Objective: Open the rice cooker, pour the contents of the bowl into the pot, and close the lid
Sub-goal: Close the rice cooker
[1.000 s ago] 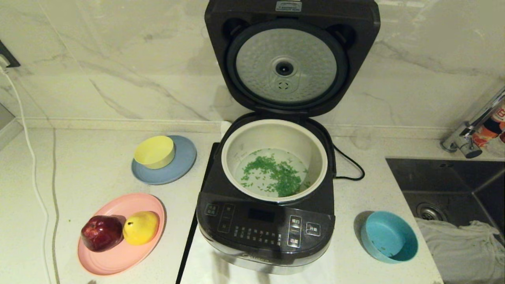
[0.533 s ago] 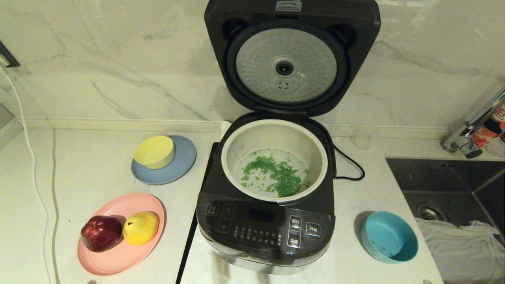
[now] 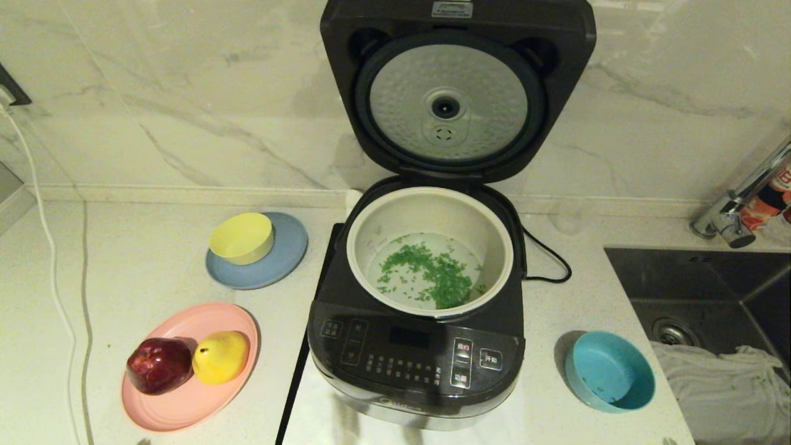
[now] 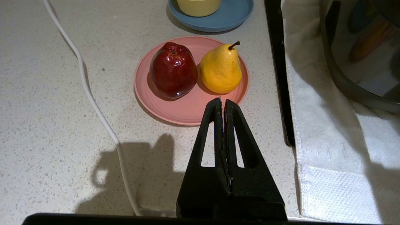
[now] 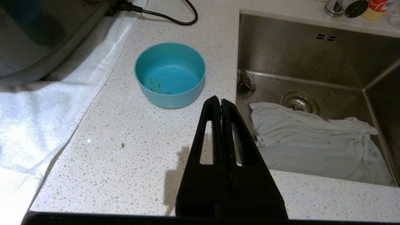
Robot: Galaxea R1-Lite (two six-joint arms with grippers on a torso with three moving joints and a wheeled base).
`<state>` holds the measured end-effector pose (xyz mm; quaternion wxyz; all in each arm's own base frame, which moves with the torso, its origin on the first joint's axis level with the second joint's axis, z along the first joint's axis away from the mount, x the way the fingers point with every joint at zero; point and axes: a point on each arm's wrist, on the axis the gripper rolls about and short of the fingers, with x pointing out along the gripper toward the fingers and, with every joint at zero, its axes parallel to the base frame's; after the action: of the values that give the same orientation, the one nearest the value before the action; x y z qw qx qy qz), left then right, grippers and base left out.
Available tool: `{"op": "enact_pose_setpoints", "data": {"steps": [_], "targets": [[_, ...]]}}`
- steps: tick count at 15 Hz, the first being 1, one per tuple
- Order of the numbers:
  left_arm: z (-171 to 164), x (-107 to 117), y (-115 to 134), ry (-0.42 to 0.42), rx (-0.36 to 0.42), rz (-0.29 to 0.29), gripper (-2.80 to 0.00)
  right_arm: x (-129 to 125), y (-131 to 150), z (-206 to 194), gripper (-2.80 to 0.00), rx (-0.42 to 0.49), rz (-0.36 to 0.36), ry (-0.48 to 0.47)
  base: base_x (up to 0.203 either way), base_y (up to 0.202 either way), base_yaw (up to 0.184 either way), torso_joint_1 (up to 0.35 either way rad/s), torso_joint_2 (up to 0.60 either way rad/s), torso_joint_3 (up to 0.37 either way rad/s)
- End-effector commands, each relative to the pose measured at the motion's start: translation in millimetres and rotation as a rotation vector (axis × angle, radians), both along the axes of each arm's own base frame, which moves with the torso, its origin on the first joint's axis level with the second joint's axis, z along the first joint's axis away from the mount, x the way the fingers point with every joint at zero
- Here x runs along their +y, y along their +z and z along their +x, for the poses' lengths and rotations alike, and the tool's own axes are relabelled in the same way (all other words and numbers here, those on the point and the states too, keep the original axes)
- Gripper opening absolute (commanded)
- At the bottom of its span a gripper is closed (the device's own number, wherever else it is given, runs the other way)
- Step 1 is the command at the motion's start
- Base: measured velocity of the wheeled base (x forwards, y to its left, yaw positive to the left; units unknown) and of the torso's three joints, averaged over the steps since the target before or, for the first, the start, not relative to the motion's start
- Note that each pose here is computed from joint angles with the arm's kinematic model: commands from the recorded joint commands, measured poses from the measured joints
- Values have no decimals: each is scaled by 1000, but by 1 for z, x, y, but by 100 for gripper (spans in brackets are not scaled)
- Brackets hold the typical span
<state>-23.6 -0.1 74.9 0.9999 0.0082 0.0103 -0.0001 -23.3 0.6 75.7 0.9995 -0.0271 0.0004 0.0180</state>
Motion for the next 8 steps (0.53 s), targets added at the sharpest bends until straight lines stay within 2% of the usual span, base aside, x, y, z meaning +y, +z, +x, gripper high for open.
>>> {"op": "enact_pose_setpoints", "data": {"steps": [1,3,5,8], "targets": [[0,0,0,0,-1,2,-280,0,0,0,-280,0,-1,1,0,0,0,0,0,0],[0,0,0,-5,-1,32,-280,0,0,0,-280,0,-1,1,0,0,0,0,0,0],[0,0,0,3,-1,-9,-280,0,0,0,-280,1,-1,1,0,0,0,0,0,0],[0,0,0,5,-2,-11,-280,0,0,0,-280,0,-1,1,0,0,0,0,0,0]]}}
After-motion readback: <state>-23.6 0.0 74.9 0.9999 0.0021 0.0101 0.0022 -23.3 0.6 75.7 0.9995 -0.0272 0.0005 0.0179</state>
